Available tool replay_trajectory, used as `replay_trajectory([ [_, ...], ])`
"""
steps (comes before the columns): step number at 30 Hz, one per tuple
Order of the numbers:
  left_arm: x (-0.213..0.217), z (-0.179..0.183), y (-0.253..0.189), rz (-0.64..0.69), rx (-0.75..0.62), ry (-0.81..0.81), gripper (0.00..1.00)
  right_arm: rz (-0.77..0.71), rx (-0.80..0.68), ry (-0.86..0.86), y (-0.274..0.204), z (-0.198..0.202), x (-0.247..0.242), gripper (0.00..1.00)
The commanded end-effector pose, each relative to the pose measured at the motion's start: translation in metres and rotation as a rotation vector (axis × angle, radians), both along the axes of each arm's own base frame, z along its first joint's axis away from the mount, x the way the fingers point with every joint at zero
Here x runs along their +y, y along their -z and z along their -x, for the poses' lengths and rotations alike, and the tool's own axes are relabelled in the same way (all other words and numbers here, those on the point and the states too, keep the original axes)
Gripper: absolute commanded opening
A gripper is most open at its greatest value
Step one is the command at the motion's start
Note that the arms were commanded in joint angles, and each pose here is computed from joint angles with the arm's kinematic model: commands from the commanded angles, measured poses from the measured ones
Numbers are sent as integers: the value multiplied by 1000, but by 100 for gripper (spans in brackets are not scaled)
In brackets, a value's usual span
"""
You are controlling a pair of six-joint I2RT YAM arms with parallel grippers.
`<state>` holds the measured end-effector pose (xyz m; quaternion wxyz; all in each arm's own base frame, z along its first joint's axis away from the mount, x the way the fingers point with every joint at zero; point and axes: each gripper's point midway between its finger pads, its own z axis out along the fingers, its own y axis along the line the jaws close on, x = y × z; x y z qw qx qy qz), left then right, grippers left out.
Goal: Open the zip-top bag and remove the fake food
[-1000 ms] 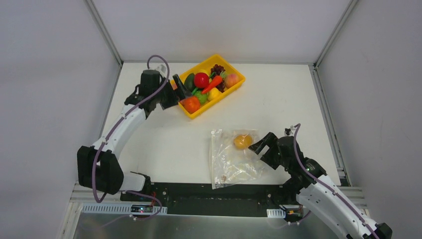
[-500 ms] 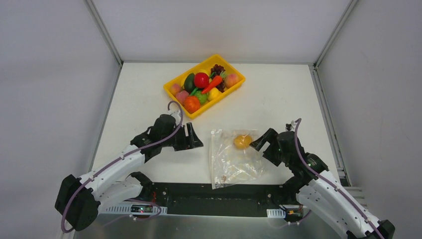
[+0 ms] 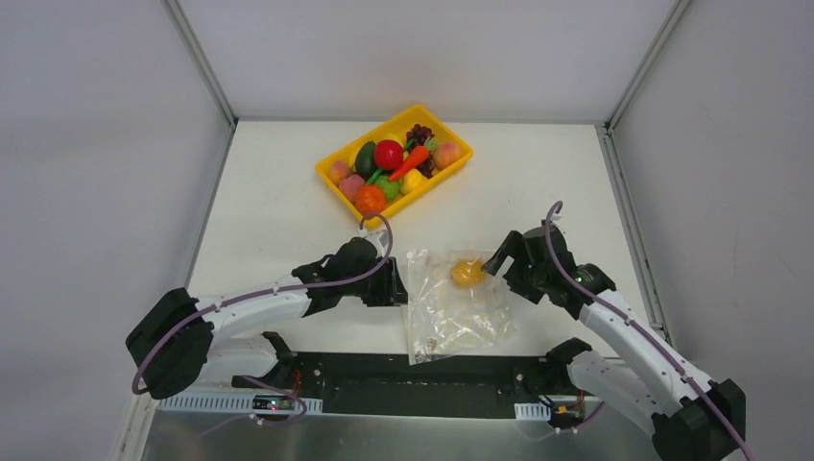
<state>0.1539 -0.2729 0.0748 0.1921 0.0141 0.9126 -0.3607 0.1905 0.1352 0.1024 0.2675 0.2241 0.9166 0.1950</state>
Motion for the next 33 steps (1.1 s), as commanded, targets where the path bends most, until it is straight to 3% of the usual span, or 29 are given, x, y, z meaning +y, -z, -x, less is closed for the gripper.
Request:
replay_trajectory([
  [1, -26, -15, -21, 87, -40, -18, 38, -22, -47, -35, -15, -28, 3, 89],
  [10, -51, -10, -28, 183, -5, -2, 37, -10, 8, -89, 10, -51, 8, 86],
  [14, -58, -15, -26, 197, 1, -10, 38, 8, 26, -111, 20, -52, 8, 75],
  [16, -63, -20, -24, 202, -4, -16, 38, 7, 24, -119, 23, -52, 9, 64],
  [24, -71, -35, -3, 191, -6, -57, 40, 10, -10, -123, 11, -45, 4, 0],
  [33, -50, -43, 26, 87, -23, -144, 42, -51, -57, -156, -14, -36, 11, 0],
])
